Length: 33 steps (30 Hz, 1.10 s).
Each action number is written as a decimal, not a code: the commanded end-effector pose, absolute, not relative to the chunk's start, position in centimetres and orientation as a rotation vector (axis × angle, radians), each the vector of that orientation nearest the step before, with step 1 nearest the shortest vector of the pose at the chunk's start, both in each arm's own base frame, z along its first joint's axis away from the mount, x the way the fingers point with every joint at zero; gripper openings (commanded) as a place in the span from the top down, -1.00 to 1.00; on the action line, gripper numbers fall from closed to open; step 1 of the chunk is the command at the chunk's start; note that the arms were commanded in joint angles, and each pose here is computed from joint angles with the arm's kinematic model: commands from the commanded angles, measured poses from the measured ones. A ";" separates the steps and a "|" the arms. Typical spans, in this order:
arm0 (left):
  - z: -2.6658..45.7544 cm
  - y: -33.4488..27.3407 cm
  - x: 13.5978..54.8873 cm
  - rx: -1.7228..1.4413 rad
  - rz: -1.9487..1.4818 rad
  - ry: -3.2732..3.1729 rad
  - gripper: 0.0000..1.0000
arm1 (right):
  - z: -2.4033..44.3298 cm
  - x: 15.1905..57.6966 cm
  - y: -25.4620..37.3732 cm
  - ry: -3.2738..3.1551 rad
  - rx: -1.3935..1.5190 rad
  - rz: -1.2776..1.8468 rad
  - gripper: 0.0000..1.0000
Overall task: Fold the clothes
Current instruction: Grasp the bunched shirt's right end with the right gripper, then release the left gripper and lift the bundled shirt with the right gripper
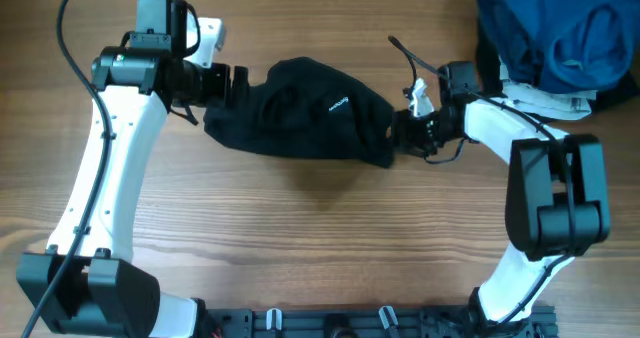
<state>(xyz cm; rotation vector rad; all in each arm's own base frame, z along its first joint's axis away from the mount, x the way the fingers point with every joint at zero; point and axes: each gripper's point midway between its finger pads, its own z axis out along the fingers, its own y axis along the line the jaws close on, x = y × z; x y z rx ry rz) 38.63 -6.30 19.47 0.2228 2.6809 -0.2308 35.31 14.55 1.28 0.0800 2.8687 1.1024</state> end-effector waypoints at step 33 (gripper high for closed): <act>18.0 10.4 37.8 -0.492 -0.152 2.674 -1.00 | 15.4 37.7 33.0 2.258 -0.703 0.972 0.91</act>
